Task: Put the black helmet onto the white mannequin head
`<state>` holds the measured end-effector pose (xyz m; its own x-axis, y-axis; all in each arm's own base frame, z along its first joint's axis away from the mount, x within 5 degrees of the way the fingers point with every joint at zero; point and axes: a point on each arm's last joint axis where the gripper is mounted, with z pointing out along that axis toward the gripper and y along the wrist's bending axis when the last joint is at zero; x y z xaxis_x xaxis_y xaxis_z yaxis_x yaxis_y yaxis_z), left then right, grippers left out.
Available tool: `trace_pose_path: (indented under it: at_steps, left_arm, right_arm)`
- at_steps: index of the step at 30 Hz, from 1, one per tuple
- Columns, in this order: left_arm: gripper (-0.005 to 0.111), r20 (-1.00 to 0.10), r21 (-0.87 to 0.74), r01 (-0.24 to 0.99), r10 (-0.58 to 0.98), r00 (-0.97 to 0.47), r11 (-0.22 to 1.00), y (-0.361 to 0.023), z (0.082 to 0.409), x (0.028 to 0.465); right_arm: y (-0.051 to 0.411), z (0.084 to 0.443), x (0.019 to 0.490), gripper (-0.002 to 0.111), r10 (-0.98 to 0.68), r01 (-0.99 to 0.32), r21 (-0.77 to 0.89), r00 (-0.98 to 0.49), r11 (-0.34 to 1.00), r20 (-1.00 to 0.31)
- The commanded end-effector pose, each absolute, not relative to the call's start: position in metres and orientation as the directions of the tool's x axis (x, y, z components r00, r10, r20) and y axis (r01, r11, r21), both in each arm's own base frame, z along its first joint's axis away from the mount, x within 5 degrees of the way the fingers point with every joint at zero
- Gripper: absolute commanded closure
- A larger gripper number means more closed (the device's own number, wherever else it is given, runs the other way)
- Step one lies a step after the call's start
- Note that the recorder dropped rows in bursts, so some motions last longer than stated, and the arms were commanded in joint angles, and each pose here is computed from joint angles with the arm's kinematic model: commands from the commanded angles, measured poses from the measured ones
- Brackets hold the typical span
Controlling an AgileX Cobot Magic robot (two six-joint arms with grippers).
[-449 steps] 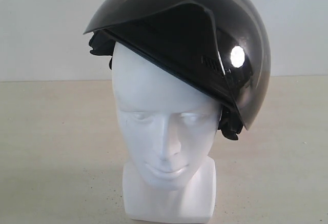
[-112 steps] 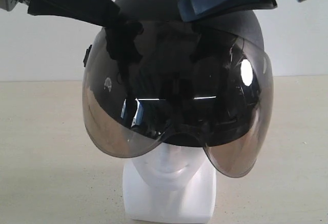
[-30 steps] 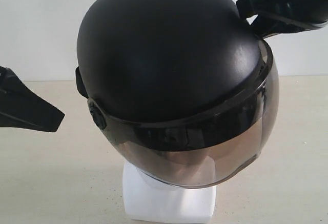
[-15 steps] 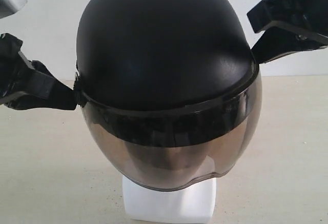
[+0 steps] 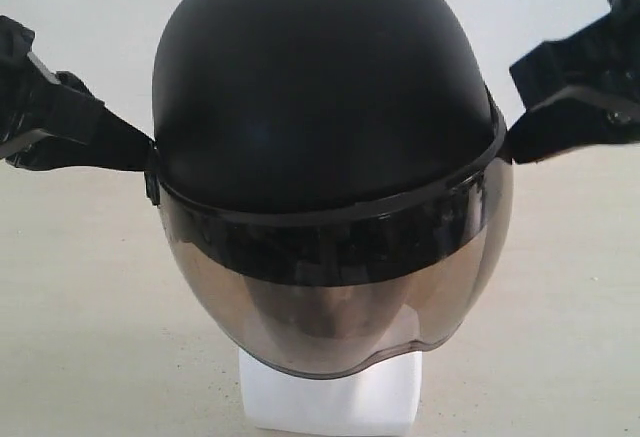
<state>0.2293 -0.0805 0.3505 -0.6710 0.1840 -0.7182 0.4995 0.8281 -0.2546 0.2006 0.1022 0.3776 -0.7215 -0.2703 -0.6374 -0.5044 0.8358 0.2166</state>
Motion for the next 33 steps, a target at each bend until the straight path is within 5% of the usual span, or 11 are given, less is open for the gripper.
trace_pose_path:
  at_steps: [1,19,33]
  left_arm:
    - [0.102,-0.723,-0.265,0.498,0.172,-0.669,0.825,-0.081,0.353,0.23]
    - [0.102,-0.708,-0.273,0.505,0.184,-0.681,0.819,-0.082,0.352,0.228]
    - [0.102,-0.708,-0.267,0.506,0.189,-0.681,0.82,-0.082,0.352,0.228]
  right_arm:
    - [0.104,0.369,0.193,0.108,-0.263,-0.518,0.26,-0.73,0.815,-0.63]
    - [0.095,0.382,0.226,0.108,-0.154,-0.408,0.095,-0.535,0.908,-0.831]
    - [0.106,0.37,0.219,0.108,-0.226,-0.51,0.169,-0.622,0.843,-0.749]
